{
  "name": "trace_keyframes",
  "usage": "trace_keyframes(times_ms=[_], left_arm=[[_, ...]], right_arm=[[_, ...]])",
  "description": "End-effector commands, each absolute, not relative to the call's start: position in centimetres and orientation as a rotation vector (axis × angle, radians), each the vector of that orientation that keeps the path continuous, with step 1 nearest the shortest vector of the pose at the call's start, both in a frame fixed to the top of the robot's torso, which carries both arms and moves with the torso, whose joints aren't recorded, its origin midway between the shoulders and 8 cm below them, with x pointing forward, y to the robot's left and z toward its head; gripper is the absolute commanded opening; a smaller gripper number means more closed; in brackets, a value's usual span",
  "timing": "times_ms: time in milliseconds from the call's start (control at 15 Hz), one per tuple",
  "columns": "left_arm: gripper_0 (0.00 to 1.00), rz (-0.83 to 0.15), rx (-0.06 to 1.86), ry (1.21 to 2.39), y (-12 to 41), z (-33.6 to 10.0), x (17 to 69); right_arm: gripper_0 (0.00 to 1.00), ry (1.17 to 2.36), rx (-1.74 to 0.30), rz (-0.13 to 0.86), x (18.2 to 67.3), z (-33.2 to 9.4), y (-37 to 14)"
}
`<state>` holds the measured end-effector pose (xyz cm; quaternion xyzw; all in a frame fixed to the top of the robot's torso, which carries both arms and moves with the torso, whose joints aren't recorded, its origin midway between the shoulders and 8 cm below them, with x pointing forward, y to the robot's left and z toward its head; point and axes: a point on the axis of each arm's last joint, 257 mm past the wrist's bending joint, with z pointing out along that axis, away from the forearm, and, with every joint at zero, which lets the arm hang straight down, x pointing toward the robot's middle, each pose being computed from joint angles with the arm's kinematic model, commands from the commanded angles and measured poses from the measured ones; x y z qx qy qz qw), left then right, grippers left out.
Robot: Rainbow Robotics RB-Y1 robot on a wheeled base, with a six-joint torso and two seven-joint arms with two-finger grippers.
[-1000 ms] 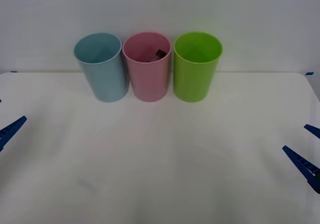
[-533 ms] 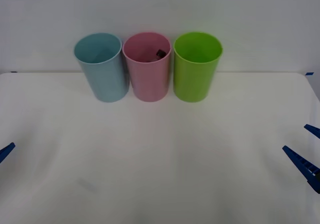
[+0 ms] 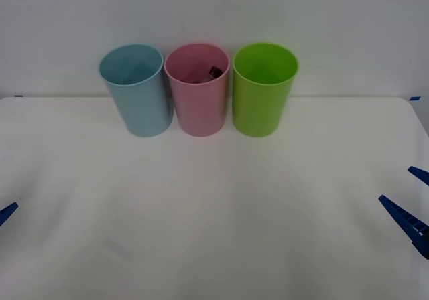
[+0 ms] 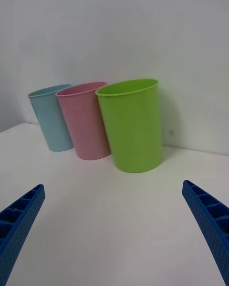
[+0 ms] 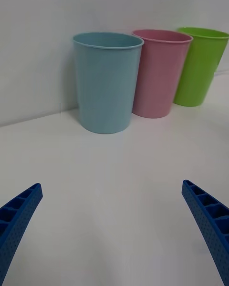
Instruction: Grasp the object on the table and drop it into the matching bin: aluminum can to the light blue bin, PET bottle to the pink bin.
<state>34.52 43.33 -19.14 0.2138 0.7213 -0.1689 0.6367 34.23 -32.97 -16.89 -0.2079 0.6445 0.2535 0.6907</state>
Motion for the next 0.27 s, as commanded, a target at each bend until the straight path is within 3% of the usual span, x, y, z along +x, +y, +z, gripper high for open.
trace_keyframes(times_ms=[67, 267], left_arm=[[1.00, -0.392, 0.482, 1.650, 43.32, -19.18, 34.53], [1.00, -0.395, 0.477, 1.650, 43.35, -19.17, 34.57]], right_arm=[[1.00, 1.441, -0.465, 0.567, 34.23, -16.89, -32.97], [1.00, 1.441, -0.465, 0.567, 34.23, -16.89, -32.97]])
